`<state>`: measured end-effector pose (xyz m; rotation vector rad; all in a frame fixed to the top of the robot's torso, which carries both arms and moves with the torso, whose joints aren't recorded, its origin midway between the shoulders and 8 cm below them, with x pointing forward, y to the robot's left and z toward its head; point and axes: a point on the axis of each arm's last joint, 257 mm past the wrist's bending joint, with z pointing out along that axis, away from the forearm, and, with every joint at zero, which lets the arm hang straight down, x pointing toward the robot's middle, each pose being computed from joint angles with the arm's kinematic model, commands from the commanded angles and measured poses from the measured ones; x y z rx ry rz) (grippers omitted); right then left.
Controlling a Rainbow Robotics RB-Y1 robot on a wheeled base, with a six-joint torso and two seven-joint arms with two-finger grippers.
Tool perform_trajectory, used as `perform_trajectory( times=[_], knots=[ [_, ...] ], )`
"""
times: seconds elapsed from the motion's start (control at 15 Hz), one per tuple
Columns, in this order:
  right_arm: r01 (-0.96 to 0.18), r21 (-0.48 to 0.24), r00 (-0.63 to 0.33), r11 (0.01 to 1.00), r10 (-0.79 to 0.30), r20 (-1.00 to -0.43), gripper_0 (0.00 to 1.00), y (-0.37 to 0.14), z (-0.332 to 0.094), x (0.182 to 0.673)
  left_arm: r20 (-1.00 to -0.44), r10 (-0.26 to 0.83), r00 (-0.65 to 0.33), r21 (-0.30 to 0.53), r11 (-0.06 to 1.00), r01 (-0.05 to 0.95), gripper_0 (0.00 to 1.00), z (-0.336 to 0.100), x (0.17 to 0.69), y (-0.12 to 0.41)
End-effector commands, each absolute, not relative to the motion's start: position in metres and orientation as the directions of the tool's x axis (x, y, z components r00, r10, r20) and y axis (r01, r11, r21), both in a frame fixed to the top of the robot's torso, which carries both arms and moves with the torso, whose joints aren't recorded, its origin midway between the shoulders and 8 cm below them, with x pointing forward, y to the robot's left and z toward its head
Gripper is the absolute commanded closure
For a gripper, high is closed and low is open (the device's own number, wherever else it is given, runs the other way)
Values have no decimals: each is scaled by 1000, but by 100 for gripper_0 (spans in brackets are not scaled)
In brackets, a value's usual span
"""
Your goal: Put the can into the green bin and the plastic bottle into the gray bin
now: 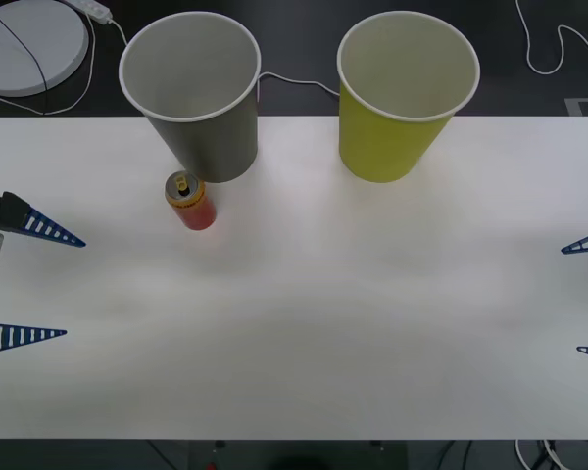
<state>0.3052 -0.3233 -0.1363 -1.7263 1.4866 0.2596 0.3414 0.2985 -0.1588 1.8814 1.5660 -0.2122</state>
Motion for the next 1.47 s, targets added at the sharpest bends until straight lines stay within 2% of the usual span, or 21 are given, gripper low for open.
perform_trajectory(
  times=[0.07, 0.47, 0.8, 1.0, 1.27, 1.47],
  knots=[
    [-896, -443, 280, 37, -726, -628, 0, -323, -136, 305, -622, 758, 196, 332, 29, 943, 0, -165, 343, 291],
    [-896, -443, 280, 37, -726, -628, 0, -323, -136, 305, -807, 590, 24, 219, 260, 940, 0, -178, 367, 278],
    [-896, -443, 280, 37, -726, -628, 0, -323, -136, 305, -895, 441, -62, 160, 447, 880, 0, -193, 387, 272],
    [-896, -443, 280, 37, -726, -628, 0, -323, -136, 305, -927, 366, -83, 148, 561, 815, 0, -201, 402, 274],
    [-896, -443, 280, 37, -726, -628, 0, -323, -136, 305, -938, 345, -40, 226, 693, 685, 0, -215, 429, 283],
    [-896, -443, 280, 37, -726, -628, 0, -323, -136, 305, -948, 317, -22, 243, 768, 593, 0, -225, 443, 281]
  ],
)
